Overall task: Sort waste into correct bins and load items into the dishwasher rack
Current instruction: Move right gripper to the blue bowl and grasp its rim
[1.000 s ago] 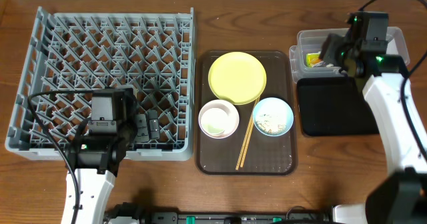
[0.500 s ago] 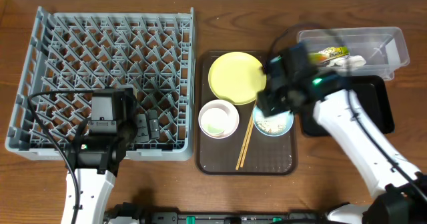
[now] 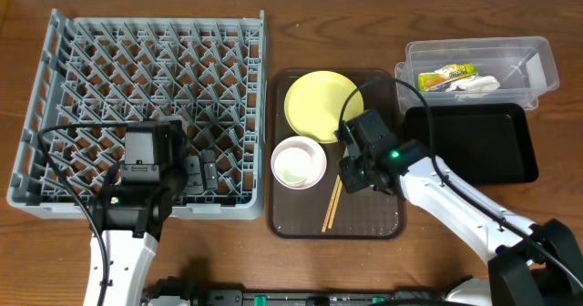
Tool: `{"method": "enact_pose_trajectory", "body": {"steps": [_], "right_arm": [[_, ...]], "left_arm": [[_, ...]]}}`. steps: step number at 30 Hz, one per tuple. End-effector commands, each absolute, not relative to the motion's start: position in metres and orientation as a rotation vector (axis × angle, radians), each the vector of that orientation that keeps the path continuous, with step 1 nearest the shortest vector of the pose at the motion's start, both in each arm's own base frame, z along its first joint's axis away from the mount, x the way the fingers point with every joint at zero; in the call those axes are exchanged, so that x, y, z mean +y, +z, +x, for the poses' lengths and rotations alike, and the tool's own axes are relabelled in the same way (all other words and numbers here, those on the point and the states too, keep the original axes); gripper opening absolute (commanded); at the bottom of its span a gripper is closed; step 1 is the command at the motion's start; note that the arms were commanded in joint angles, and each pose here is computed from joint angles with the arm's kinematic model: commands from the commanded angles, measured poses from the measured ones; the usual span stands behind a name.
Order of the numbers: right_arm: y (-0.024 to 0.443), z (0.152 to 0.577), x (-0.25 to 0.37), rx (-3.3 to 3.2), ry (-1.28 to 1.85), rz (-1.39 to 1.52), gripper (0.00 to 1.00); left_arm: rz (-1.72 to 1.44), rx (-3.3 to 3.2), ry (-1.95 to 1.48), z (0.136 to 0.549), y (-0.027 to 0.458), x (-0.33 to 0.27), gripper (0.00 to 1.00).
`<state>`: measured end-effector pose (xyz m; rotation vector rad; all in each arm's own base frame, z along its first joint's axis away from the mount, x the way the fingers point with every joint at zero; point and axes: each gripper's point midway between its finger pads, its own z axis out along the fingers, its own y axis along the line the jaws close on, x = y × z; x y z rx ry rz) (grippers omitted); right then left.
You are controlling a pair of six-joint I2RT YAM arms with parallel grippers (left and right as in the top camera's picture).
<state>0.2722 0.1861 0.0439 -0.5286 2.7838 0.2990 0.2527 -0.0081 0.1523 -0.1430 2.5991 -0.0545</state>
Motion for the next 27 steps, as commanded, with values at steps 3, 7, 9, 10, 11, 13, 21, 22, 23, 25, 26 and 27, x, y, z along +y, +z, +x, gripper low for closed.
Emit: {"method": "enact_pose_trajectory", "body": {"steps": [3,7,9,10,11,13,21,22,23,25,26,27], "right_arm": [[0.030,0.270,0.180,2.797,0.260,-0.464,0.27],[0.026,0.270,0.180,2.785,0.267,-0.464,0.22],[0.023,0.268,0.181,2.784,0.267,-0.470,0.22],[0.022,0.267,0.180,2.787,0.266,-0.472,0.22],[0.021,0.266,0.180,2.789,0.265,-0.474,0.22],[0.020,0.265,0.181,2.790,0.264,-0.479,0.21],[0.021,0.269,0.179,2.778,0.245,-0.465,0.13],[0.021,0.270,0.177,2.780,0.229,-0.443,0.12],[0.020,0.271,0.174,2.782,0.209,-0.422,0.10],[0.020,0.273,0.170,2.779,0.171,-0.405,0.09],[0.020,0.273,0.169,2.778,0.163,-0.403,0.08],[0.020,0.274,0.168,2.777,0.160,-0.402,0.07]], "left_arm": [[-0.160,2.574,-0.057,0.257,0.162,-0.007,0.98],[-0.159,2.573,-0.057,0.257,0.162,-0.007,0.98],[-0.159,2.574,-0.057,0.257,0.162,-0.007,0.98],[-0.160,2.574,-0.057,0.257,0.162,-0.007,0.98],[-0.159,2.574,-0.057,0.257,0.162,-0.007,0.98],[-0.159,2.574,-0.057,0.257,0.162,-0.007,0.98],[-0.159,2.574,-0.057,0.257,0.162,-0.007,0.98],[-0.159,2.574,-0.057,0.257,0.162,-0.007,0.98],[-0.159,2.574,-0.057,0.257,0.162,-0.007,0.98],[-0.159,2.574,-0.057,0.257,0.162,-0.007,0.98],[-0.159,2.574,-0.057,0.257,0.162,-0.007,0.98],[-0.159,2.574,-0.057,0.257,0.162,-0.007,0.98]]}}
